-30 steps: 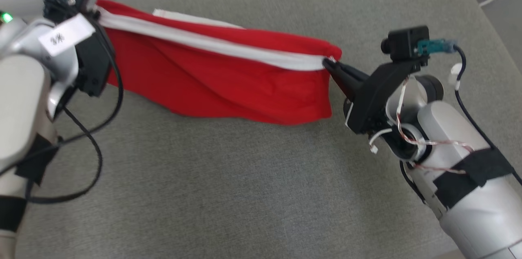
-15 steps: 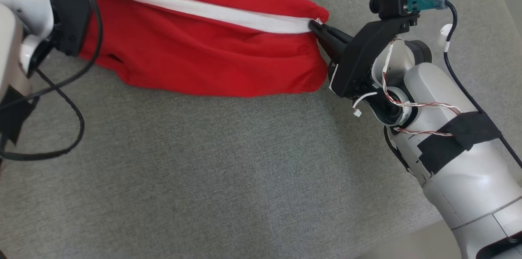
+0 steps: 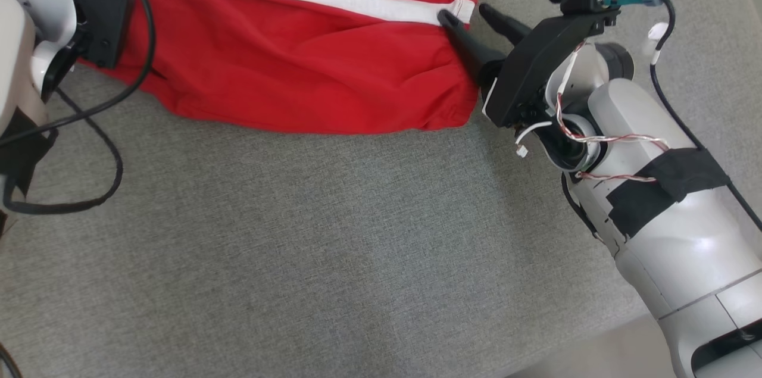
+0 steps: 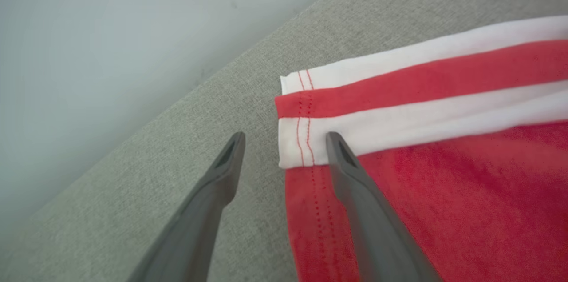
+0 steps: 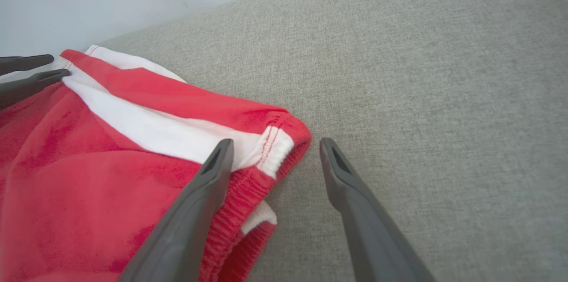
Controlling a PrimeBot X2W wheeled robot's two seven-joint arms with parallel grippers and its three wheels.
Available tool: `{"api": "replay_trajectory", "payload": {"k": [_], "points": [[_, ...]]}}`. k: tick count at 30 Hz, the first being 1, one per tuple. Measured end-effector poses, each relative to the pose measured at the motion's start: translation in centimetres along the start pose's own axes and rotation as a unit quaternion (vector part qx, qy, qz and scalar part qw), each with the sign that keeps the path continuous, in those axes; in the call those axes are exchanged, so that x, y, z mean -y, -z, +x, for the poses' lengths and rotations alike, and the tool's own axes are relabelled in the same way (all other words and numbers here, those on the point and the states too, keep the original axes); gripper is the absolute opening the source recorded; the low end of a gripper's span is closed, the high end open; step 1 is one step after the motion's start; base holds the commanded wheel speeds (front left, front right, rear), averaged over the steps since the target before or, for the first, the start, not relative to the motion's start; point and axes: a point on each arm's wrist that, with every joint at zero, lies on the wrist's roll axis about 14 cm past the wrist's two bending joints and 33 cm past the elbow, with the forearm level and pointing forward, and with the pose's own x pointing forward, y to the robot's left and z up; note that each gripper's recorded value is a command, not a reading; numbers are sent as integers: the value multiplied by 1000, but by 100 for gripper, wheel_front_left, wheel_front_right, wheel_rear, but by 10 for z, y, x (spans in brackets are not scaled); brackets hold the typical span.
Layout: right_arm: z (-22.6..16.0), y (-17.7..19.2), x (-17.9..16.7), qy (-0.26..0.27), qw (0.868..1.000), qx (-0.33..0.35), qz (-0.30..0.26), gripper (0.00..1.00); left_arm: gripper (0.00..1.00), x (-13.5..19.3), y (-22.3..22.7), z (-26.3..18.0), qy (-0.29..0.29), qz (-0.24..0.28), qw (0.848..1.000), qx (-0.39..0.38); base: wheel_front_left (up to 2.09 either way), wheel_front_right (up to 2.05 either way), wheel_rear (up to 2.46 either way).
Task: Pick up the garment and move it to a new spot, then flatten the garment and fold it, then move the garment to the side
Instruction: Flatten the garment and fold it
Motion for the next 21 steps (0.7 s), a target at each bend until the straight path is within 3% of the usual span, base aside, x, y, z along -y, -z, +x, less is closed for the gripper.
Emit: {"api": "replay_trajectory", "payload": {"k": [9, 21], "points": [[-14, -25, -7, -13, 998, 54, -21, 100, 100, -4, -28, -24, -4, -41, 997, 63, 0, 0, 0], [-58, 5, -8, -19, 997, 70, -34, 100, 100, 17, 14, -70, -1, -69, 995, 74, 0, 0, 0]]}}
